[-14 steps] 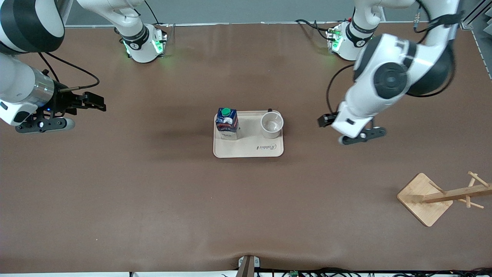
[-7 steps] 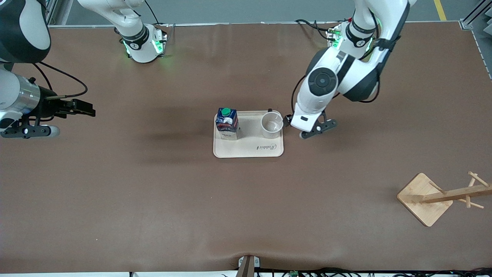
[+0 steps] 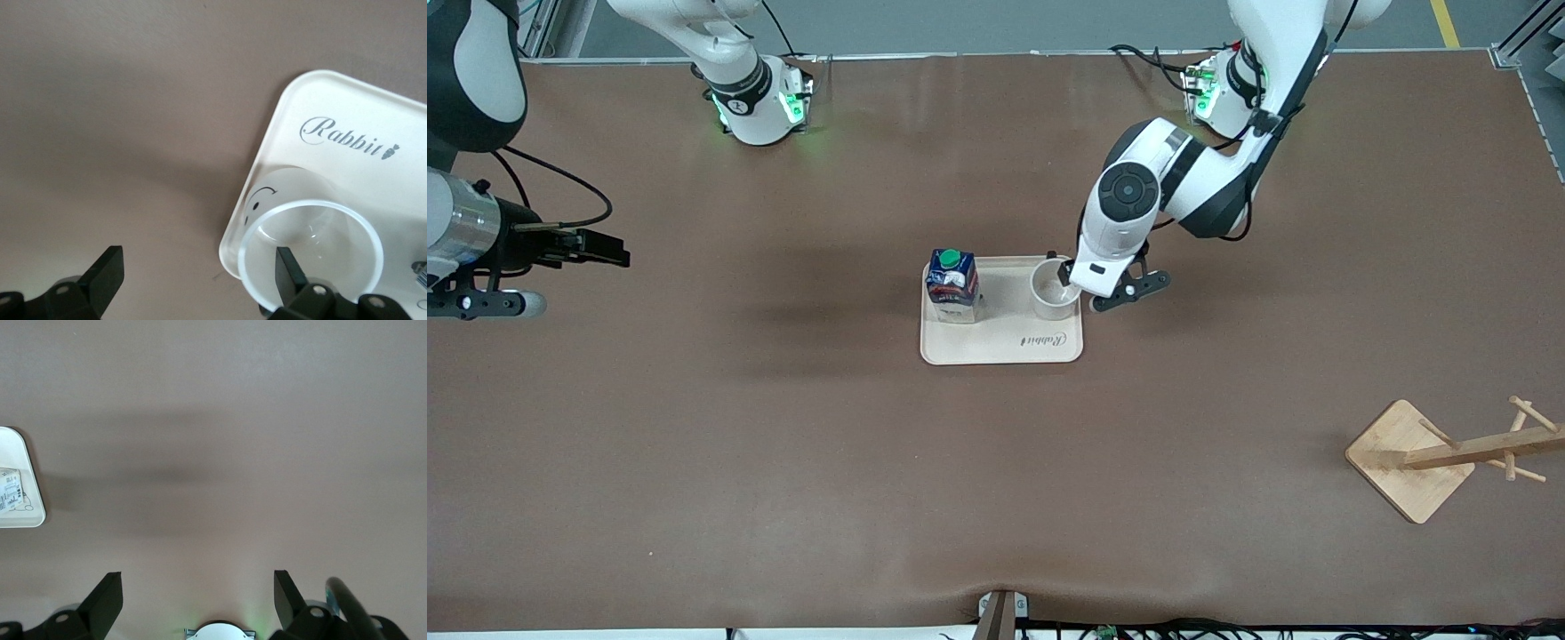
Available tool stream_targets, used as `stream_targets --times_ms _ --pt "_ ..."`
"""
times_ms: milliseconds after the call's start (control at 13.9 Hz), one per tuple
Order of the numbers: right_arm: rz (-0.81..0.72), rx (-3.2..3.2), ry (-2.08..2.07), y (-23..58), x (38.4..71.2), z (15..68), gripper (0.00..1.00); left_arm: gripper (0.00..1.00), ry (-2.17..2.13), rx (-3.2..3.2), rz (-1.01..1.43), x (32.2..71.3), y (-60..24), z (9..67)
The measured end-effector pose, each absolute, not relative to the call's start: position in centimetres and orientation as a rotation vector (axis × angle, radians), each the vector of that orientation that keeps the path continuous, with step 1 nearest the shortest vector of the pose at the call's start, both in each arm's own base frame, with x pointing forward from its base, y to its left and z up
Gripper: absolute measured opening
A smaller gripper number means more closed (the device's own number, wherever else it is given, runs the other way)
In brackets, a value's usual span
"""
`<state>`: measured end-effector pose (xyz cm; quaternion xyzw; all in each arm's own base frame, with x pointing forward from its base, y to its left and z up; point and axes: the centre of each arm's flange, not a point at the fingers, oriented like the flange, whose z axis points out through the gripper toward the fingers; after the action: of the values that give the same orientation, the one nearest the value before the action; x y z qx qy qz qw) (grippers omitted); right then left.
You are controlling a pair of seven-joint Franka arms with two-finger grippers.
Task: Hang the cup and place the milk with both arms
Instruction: 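Lower the left gripper and grasp the white mug by its rim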
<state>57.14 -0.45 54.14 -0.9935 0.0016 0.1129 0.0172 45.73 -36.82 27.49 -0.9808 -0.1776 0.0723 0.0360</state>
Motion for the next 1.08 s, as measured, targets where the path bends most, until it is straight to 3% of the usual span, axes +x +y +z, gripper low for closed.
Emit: stream_targets --times_ms 502,1077 --pt "0.147 -3.108 -0.029 0.7 58.5 57.9 1.0 0.97 -0.574 -3.002 0.233 44.0 -39.1 24.6" --pt "0.045 -3.11 -0.047 1.1 57.6 62.1 1.0 0.16 -0.669 -3.008 0.219 43.8 -40.7 21.0"
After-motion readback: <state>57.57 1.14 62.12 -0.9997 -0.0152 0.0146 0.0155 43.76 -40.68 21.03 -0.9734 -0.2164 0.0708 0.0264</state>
